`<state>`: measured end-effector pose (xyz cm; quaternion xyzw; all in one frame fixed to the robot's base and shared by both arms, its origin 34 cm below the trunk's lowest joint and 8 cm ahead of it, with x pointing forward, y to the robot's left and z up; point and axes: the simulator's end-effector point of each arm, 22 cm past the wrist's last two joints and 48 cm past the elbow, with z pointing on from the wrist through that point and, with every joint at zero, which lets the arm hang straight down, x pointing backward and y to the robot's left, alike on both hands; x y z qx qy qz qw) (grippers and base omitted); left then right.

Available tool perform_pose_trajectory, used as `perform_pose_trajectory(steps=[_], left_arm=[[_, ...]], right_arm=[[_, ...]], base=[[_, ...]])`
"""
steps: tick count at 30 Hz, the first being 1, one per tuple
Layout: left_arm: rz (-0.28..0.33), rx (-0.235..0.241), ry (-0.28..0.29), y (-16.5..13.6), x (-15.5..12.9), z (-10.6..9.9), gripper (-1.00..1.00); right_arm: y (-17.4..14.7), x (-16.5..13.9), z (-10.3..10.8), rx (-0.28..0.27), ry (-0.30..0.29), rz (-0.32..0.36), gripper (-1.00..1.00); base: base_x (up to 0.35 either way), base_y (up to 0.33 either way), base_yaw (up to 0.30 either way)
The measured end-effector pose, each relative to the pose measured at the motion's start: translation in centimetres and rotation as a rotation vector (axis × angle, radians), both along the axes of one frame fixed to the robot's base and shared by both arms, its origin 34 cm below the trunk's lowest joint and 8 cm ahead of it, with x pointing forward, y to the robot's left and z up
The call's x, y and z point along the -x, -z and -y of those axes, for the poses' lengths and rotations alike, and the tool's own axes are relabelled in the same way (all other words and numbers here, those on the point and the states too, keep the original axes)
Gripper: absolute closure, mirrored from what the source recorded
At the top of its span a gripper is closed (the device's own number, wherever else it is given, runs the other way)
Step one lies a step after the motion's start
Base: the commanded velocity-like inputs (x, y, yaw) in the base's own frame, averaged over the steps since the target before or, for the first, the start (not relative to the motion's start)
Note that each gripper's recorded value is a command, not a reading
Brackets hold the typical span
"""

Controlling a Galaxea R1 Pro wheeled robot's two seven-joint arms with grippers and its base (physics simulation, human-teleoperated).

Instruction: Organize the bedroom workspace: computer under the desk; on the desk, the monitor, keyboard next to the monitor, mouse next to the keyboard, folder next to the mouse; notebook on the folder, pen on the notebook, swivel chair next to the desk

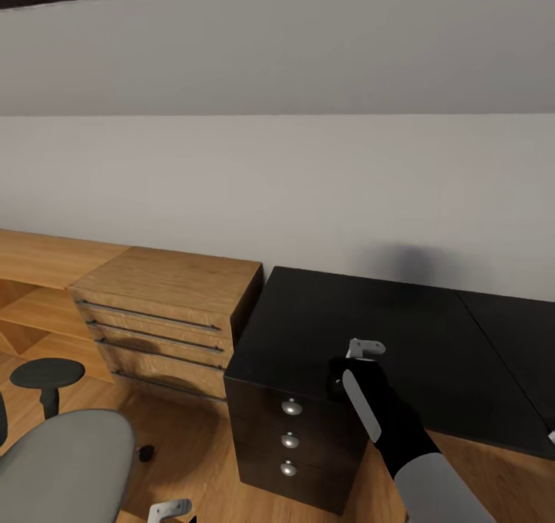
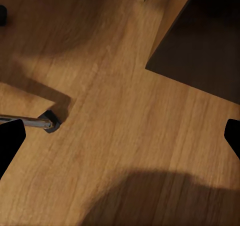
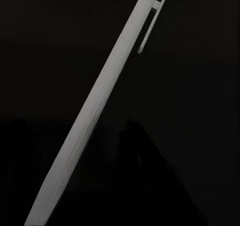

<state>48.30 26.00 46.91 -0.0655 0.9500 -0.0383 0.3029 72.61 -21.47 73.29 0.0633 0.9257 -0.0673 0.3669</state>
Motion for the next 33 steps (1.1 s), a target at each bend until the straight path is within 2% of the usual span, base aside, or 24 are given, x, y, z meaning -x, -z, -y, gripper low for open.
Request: perform_pose_trajectory(steps=[9,18,33], left_arm=[[-0.001,0.001,0.001,0.0,0.0,0.1,-1.00],[0.000,0.001,0.002,-1.6,-0.1,0.1,-1.00],[-0.001,0.001,0.001,-1.6,-0.1,0.1,-1.00]], right_arm=[[0.0,0.0,0.0,-0.002,0.001,0.000,1.00],[-0.1,0.6,0.2,0.006,0.001,-0.039,1.00],[0.0,0.7,0.1,0.002,0.000,-0.044,1.00]], base=[[0.000,0.000,0.000],[0.000,0.000,0.000],[0.000,0.000,0.000]])
